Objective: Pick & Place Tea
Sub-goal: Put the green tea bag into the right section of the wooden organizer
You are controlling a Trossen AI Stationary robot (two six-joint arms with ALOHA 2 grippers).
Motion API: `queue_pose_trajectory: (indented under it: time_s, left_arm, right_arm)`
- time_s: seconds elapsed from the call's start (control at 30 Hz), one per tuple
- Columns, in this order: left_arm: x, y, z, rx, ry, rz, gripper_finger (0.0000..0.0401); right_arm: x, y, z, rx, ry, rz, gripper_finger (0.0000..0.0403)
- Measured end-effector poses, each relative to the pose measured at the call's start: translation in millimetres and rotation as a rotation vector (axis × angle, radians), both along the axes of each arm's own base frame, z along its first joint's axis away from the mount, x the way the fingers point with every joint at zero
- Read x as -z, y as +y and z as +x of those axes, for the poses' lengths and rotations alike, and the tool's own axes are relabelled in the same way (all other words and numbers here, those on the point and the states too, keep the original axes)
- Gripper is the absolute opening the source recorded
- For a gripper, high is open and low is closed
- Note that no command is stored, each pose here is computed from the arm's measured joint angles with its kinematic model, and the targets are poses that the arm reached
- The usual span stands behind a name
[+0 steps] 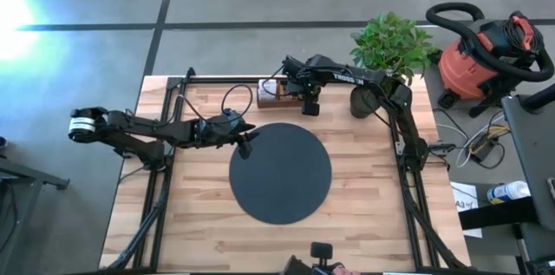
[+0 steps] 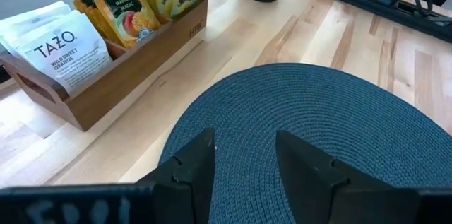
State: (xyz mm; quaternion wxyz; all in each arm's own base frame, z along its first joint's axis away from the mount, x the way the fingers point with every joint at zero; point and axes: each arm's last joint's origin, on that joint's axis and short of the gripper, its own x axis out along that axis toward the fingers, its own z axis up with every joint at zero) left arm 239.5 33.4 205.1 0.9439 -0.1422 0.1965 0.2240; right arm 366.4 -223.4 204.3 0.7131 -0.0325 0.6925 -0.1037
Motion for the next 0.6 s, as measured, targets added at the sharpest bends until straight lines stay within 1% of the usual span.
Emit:
queue_pose_trajectory:
  time_s: [0.27, 0.47, 0.6]
  left_arm:
    - [0.0, 0.0, 0.0, 0.000, 0.001, 0.000, 0.0145]
    - [0.0, 0.0, 0.0, 0.000, 0.001, 0.000, 0.0145]
    - [-0.1, 0.0, 0.1, 0.000, 0.001, 0.001, 0.0145]
  right_arm:
    - [1.9, 0.3, 1.1, -0.002, 0.001, 0.000, 0.0008]
    - [1.2, 0.4, 0.9, 0.063, -0.013, 0.001, 0.0009]
    - [1.2, 0.4, 0.9, 0.068, -0.014, 0.001, 0.0009]
